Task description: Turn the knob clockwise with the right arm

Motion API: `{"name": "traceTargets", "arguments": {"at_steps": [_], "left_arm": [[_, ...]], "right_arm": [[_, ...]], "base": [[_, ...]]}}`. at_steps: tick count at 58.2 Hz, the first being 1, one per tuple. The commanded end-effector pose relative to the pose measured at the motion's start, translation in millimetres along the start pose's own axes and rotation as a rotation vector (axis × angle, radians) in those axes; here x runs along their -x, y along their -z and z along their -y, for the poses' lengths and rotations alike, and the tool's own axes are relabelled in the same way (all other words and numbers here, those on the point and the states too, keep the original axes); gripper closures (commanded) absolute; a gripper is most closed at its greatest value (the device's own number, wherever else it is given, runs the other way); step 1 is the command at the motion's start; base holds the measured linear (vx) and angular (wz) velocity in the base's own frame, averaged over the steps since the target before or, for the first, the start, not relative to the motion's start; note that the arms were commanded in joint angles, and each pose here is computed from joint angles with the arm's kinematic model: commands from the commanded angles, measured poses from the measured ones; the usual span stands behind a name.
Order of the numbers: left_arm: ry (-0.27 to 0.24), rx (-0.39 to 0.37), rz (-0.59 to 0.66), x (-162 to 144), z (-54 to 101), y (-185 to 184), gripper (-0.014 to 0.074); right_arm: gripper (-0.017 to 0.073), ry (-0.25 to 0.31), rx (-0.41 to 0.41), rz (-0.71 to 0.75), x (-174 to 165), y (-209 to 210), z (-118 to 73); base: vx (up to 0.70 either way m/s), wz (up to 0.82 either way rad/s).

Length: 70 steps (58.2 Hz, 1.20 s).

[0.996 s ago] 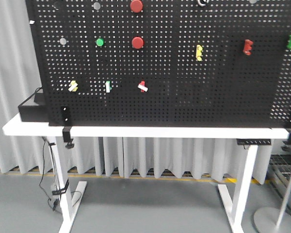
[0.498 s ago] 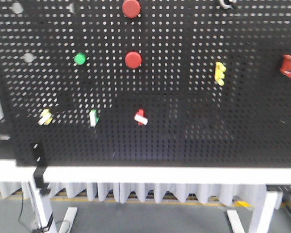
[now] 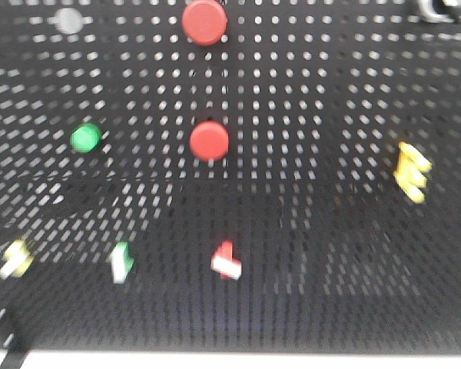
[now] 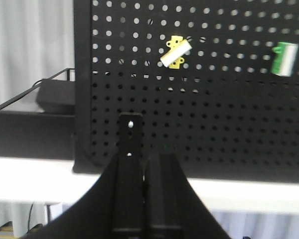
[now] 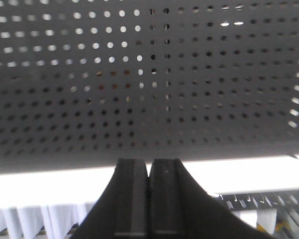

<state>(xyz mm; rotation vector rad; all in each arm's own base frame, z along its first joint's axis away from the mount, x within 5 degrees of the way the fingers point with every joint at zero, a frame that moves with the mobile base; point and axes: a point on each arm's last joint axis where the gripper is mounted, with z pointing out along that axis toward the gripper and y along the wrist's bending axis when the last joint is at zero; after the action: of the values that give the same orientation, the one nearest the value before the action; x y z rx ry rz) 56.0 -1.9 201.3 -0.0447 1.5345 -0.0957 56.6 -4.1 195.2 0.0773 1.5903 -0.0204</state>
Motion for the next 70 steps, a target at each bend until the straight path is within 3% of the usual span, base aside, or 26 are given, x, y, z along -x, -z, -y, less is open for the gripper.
{"name": "traceTargets", "arguments": {"at_steps": [1, 26, 70], "left_arm": [[0.012, 0.005, 0.069, 3.0, -0.7, -0.2, 0.06], [0.012, 0.005, 0.069, 3.0, -0.7, -0.2, 0.06], [0.012, 0.005, 0.069, 3.0, -0.7, -0.2, 0.06]], "right_arm": [[0.0568, 0.009, 0.012, 0.084, 6.0, 0.9, -1.3], [0.0568, 0.009, 0.012, 0.084, 6.0, 0.9, -1.3], [0.0568, 0.01, 0.023, 0.13, 10.1, 1.3, -2.3]], "base": [[0.34, -0.03], [0.22, -0.04], [0.01, -0.01]]}}
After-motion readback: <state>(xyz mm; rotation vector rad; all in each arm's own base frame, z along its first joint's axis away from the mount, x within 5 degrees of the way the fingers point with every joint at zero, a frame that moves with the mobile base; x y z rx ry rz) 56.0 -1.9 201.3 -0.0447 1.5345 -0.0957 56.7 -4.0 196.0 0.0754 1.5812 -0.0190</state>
